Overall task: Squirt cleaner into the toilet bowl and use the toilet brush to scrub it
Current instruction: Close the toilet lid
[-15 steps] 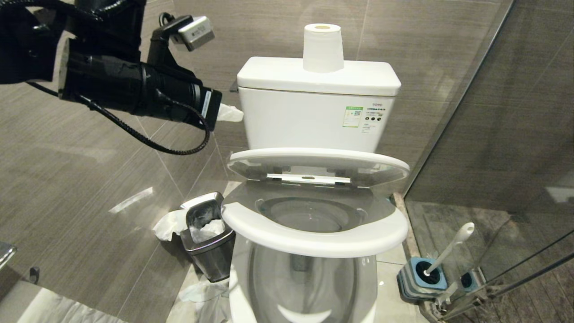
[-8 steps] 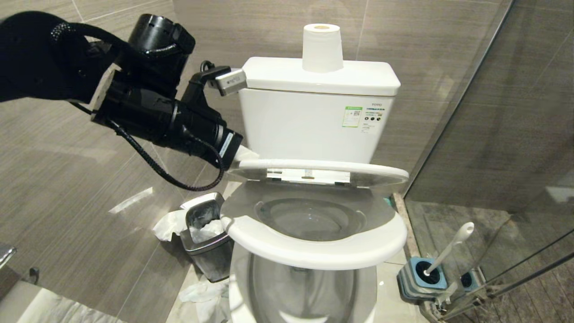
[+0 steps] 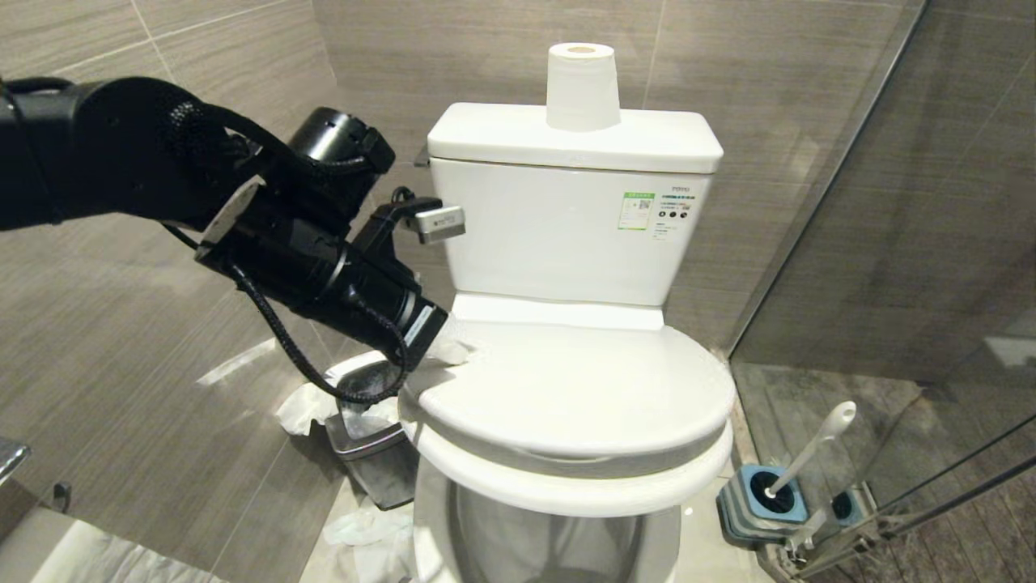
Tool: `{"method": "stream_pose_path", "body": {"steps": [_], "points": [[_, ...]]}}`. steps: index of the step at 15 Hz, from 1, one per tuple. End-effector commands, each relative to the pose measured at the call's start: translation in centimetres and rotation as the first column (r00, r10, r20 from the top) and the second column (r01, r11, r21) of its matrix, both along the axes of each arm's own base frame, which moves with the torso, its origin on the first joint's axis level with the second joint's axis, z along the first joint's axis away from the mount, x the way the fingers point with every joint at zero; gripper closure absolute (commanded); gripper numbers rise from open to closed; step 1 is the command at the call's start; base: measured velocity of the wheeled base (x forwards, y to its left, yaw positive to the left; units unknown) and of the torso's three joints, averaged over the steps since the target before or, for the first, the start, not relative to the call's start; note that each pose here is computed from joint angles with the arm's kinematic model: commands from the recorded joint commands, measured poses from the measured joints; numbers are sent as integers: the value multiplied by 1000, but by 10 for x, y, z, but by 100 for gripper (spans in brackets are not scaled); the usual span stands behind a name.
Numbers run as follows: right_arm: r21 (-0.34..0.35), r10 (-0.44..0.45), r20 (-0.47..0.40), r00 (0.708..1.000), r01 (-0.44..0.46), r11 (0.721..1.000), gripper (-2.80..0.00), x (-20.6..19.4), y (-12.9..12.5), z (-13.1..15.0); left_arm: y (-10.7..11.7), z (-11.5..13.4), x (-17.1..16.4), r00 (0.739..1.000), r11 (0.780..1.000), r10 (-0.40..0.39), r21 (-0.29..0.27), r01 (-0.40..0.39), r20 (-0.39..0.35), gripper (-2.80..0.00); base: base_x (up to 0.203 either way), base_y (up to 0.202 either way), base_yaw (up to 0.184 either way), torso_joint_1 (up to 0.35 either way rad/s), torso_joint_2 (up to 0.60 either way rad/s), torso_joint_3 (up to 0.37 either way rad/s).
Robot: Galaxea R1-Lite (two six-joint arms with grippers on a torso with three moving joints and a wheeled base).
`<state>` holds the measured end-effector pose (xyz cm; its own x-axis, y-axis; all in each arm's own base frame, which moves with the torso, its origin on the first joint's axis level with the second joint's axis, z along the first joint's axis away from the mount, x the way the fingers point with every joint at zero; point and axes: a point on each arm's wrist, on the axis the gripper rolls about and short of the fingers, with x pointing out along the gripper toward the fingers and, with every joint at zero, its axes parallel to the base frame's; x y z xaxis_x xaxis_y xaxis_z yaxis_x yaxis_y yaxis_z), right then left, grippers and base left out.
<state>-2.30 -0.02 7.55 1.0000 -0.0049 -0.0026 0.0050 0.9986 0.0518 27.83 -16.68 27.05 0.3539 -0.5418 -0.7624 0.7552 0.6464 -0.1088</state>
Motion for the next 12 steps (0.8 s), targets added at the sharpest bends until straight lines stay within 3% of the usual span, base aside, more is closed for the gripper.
{"method": "stream_pose_path", "body": {"steps": [1, 12], "points": [[0, 0, -1, 1000, 0, 1000, 0, 0, 0, 0, -3, -23, 5, 997, 998, 20, 58, -15, -74, 0, 0, 0, 0, 0, 0, 0], [0, 0, -1, 1000, 0, 1000, 0, 0, 0, 0, -12, -57, 22, 978, 990, 103, 115, -83, -180, 0, 0, 0, 0, 0, 0, 0]]}}
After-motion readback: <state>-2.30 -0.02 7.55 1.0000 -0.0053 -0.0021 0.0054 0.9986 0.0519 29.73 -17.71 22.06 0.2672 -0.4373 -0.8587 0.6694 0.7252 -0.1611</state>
